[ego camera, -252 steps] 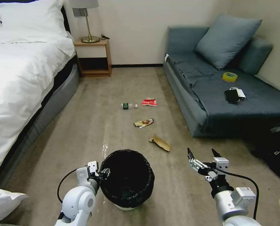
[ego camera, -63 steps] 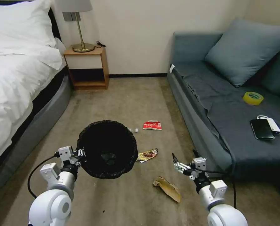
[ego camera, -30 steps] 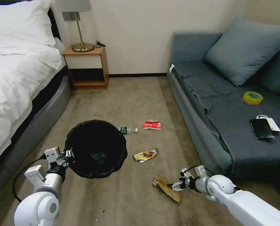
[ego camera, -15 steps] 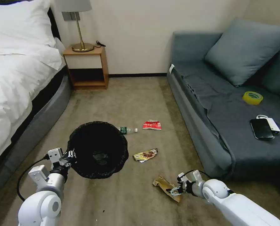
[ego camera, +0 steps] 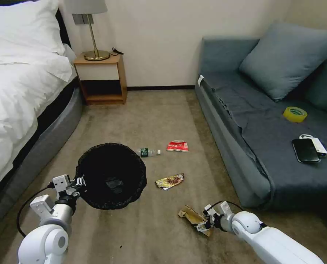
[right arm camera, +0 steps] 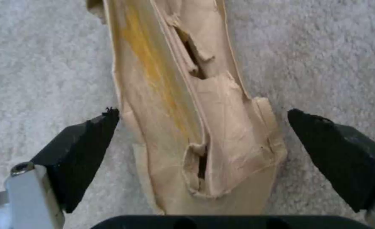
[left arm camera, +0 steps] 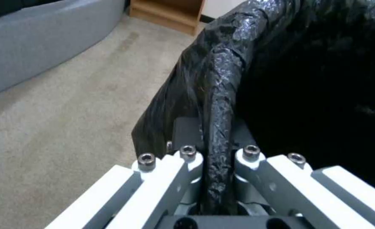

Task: Pick up the trash bin, then pick up the garbage on the floor and place it into the trash bin.

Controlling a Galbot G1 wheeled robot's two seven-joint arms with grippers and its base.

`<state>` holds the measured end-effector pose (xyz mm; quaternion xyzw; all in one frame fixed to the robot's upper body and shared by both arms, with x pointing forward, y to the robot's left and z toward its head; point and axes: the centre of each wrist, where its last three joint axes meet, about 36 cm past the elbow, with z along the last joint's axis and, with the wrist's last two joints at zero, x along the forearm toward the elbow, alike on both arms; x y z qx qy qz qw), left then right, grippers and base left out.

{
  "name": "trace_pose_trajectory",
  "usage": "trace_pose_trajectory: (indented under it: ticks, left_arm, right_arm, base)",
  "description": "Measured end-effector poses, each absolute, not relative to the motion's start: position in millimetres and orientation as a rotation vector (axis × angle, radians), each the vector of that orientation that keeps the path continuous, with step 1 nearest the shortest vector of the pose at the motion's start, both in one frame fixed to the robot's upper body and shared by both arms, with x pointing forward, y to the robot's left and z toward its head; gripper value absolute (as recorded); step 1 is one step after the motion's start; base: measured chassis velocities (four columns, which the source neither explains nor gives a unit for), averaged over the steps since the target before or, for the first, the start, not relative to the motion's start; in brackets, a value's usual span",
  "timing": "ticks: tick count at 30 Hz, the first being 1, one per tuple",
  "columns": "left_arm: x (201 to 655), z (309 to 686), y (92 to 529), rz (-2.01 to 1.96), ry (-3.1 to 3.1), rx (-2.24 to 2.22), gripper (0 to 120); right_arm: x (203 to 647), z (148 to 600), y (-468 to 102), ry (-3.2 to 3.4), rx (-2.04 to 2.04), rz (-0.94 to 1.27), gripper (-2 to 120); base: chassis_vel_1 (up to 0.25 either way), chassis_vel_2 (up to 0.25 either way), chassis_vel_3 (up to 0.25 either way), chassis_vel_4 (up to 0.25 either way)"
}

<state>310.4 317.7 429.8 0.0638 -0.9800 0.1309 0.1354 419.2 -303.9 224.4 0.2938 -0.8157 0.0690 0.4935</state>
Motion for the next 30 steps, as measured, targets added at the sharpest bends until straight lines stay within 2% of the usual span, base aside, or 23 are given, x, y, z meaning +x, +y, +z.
trace_pose_trajectory:
  ticks: [3, 6, 7, 8, 10, 12, 14, 17, 18, 22, 23, 25, 28, 30]
  left_arm:
    - [310.4, 429.0, 319.3, 0.379, -2.839, 0.188, 4]
    - [310.4, 427.9, 321.8, 0.379, -2.84, 0.192, 4]
    - [310.4, 427.9, 321.8, 0.379, -2.84, 0.192, 4]
    - [310.3, 427.7, 322.2, 0.379, -2.84, 0.193, 4]
    - [310.4, 427.6, 322.2, 0.38, -2.84, 0.193, 4]
    - [310.6, 427.7, 322.1, 0.381, -2.84, 0.193, 4]
    - [310.6, 427.6, 322.1, 0.381, -2.84, 0.193, 4]
    - [310.3, 427.3, 320.8, 0.386, -2.839, 0.19, 4]
    - [310.3, 427.3, 320.8, 0.386, -2.839, 0.19, 4]
    - [309.4, 427.5, 320.4, 0.385, -2.84, 0.19, 4]
    - [309.4, 427.5, 320.4, 0.385, -2.84, 0.19, 4]
    - [309.5, 428.7, 320.1, 0.383, -2.843, 0.19, 4]
    - [309.5, 429.1, 319.9, 0.382, -2.844, 0.19, 4]
    - [309.6, 430.0, 319.1, 0.38, -2.847, 0.186, 4]
  right_arm:
    - [418.8, 223.0, -302.8, -1.976, 0.712, 0.172, 99]
    - [417.5, 221.4, -301.0, -1.976, 0.707, 0.18, 88]
    - [417.5, 221.4, -301.0, -1.976, 0.707, 0.18, 88]
    - [417.0, 220.9, -300.2, -1.976, 0.705, 0.183, 82]
    - [416.7, 220.7, -300.0, -1.976, 0.704, 0.184, 80]
    - [416.4, 220.2, -299.4, -1.977, 0.702, 0.186, 67]
    - [416.4, 220.2, -299.4, -1.977, 0.702, 0.186, 65]
    - [417.2, 218.8, -298.5, -1.98, 0.695, 0.19, 48]
    - [417.2, 218.8, -298.5, -1.98, 0.695, 0.19, 48]
    - [417.5, 218.7, -297.0, -1.99, 0.692, 0.192, 33]
    - [417.5, 218.7, -297.0, -1.99, 0.692, 0.192, 33]
    - [417.0, 220.3, -295.1, -2.002, 0.693, 0.187, 19]
    - [417.2, 221.6, -294.5, -2.009, 0.693, 0.185, 14]
    - [418.4, 225.9, -293.5, -2.028, 0.691, 0.178, 4]
  base:
    - [0.0, 0.0, 0.0, 0.0]
    - [0.0, 0.0, 0.0, 0.0]
    - [0.0, 0.0, 0.0, 0.0]
    - [0.0, 0.0, 0.0, 0.0]
    - [0.0, 0.0, 0.0, 0.0]
    - [0.0, 0.0, 0.0, 0.0]
    - [0.0, 0.0, 0.0, 0.0]
    - [0.0, 0.0, 0.0, 0.0]
    - [0.0, 0.0, 0.0, 0.0]
    - [0.0, 0.0, 0.0, 0.0]
    - [0.0, 0.0, 0.0, 0.0]
    - [0.0, 0.0, 0.0, 0.0]
    - [0.0, 0.0, 0.0, 0.0]
    - [0.0, 0.0, 0.0, 0.0]
